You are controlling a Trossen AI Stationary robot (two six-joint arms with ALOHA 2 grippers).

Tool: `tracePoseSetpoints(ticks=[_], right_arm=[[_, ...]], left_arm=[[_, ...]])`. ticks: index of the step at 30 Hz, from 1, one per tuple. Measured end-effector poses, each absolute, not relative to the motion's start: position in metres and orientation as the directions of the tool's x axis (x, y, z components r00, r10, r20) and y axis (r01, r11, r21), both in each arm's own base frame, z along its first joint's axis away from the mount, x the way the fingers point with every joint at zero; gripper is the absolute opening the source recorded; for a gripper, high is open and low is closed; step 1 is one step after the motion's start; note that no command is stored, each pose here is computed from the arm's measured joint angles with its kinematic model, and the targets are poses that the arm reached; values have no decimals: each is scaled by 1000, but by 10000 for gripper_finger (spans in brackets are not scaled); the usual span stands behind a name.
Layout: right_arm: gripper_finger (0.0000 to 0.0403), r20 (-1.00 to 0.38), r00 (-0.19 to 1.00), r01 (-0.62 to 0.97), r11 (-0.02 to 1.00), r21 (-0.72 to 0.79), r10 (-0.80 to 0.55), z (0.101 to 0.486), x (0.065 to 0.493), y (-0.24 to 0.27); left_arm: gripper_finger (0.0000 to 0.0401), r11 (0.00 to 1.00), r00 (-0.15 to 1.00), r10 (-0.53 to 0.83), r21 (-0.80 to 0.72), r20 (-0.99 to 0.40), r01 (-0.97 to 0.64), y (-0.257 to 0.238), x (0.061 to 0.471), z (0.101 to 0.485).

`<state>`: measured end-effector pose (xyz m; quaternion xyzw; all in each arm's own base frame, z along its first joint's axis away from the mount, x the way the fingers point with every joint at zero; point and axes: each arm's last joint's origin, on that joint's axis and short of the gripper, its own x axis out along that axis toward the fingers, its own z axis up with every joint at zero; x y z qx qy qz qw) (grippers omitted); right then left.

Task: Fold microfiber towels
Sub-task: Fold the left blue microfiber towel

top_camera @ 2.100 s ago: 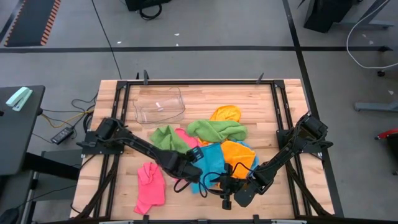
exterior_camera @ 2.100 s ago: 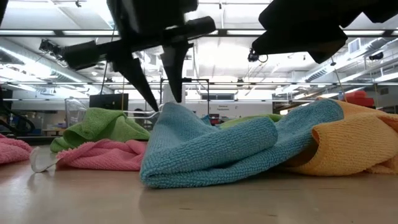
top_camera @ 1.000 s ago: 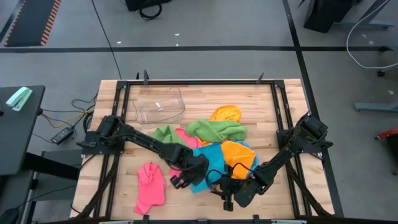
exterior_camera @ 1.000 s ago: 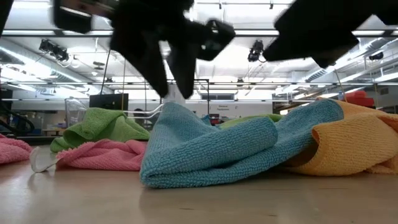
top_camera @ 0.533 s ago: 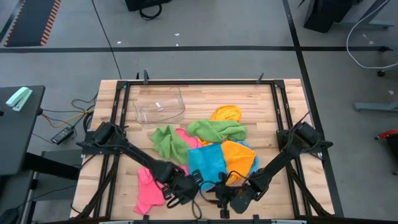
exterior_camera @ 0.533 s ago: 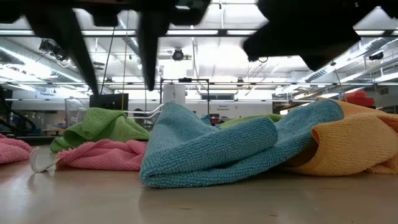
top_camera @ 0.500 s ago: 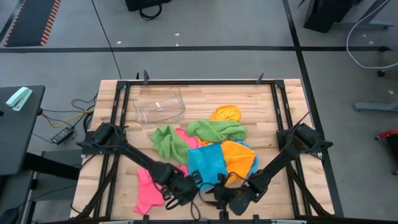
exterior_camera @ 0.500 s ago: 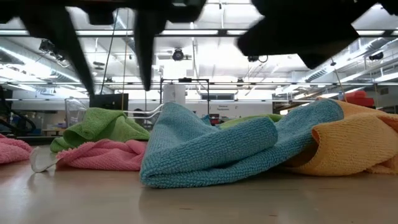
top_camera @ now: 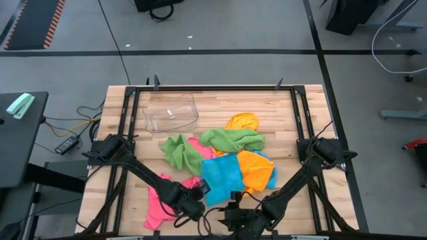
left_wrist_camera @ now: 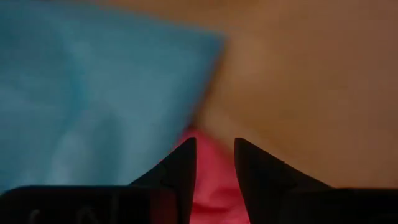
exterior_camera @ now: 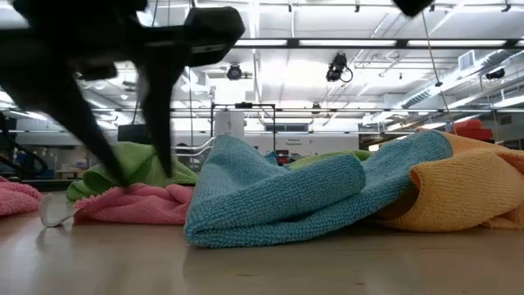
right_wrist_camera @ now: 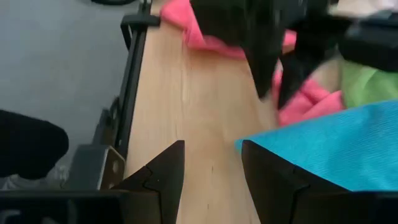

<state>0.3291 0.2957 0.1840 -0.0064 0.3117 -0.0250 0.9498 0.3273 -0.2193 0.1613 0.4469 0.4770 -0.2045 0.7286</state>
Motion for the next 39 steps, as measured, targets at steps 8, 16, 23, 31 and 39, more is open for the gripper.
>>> tracePoseSetpoints(ticks=[8,16,23,31,39], right_arm=[[168,-578,813,93,996,6,-72,184,325,299],[168,-564,820,118,993,-2,-99,184,325,298],[168,-558,825,122,992,16,-93,184,324,300],[168,-532,843,103,994,19,-77,182,328,303],[168,-503,856,113,993,-47,-121,161,336,306]], left_arm=[[120,398,557,171,574,-813,716,-224,328,157],[177,245,575,201,609,-793,754,-230,335,134],[178,213,615,242,660,-750,721,-235,338,125],[104,280,623,291,687,-726,671,-232,340,122],[12,391,566,137,570,-813,723,-234,341,128]])
